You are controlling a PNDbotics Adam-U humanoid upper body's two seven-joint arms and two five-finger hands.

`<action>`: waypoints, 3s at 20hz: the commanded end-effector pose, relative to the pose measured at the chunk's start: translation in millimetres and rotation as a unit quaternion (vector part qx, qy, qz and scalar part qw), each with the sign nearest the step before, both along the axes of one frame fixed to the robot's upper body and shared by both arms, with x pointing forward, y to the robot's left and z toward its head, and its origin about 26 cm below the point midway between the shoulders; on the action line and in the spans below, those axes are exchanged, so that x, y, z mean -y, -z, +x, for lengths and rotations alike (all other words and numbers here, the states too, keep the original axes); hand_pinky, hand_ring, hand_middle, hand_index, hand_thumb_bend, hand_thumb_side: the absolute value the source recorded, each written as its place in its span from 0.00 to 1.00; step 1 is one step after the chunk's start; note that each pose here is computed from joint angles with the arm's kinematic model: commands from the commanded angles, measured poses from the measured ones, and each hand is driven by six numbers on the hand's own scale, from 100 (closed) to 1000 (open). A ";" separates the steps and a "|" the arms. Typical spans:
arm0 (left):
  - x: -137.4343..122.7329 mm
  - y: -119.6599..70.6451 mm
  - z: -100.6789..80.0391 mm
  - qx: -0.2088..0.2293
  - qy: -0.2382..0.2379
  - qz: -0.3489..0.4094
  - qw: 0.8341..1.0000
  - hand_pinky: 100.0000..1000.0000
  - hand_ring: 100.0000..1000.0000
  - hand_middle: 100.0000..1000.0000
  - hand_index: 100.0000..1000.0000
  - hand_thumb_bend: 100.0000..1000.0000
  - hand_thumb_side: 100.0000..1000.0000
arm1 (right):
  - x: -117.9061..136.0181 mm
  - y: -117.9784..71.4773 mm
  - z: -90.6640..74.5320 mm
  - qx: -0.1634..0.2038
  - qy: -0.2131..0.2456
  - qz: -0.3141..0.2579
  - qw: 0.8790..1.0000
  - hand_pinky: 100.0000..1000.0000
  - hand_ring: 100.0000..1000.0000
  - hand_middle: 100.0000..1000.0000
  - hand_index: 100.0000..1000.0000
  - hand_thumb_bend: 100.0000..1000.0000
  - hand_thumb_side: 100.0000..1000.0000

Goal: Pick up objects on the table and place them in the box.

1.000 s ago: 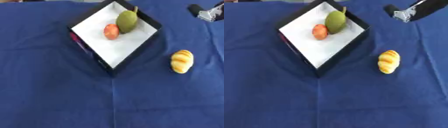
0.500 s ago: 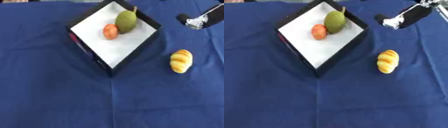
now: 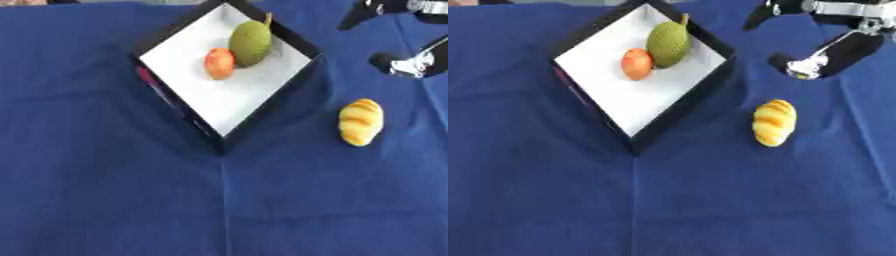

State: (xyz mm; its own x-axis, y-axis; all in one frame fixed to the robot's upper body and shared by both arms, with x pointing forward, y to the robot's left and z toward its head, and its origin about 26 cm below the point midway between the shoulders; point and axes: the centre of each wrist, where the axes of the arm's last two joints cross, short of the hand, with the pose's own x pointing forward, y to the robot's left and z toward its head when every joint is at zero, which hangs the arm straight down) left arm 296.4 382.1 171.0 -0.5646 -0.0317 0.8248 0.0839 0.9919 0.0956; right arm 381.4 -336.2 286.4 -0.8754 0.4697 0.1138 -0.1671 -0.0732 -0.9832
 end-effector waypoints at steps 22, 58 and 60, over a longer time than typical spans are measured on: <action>-3.0 -2.4 0.0 -0.004 0.007 0.013 1.000 0.66 0.69 0.67 0.75 0.00 0.63 | 16.2 39.9 4.8 0.026 -0.080 -0.237 0.968 1.00 0.83 0.74 0.87 0.39 0.40; -3.6 3.2 0.0 -0.011 0.012 0.014 1.000 0.67 0.69 0.67 0.75 0.00 0.63 | 39.5 82.0 19.6 0.022 -0.015 -0.242 0.970 0.99 0.75 0.61 0.78 0.40 0.47; -3.8 3.7 -0.2 -0.012 0.012 0.014 1.000 0.67 0.69 0.66 0.75 0.00 0.63 | 41.0 82.2 20.5 0.024 -0.012 -0.231 0.973 0.98 0.74 0.57 0.74 0.40 0.46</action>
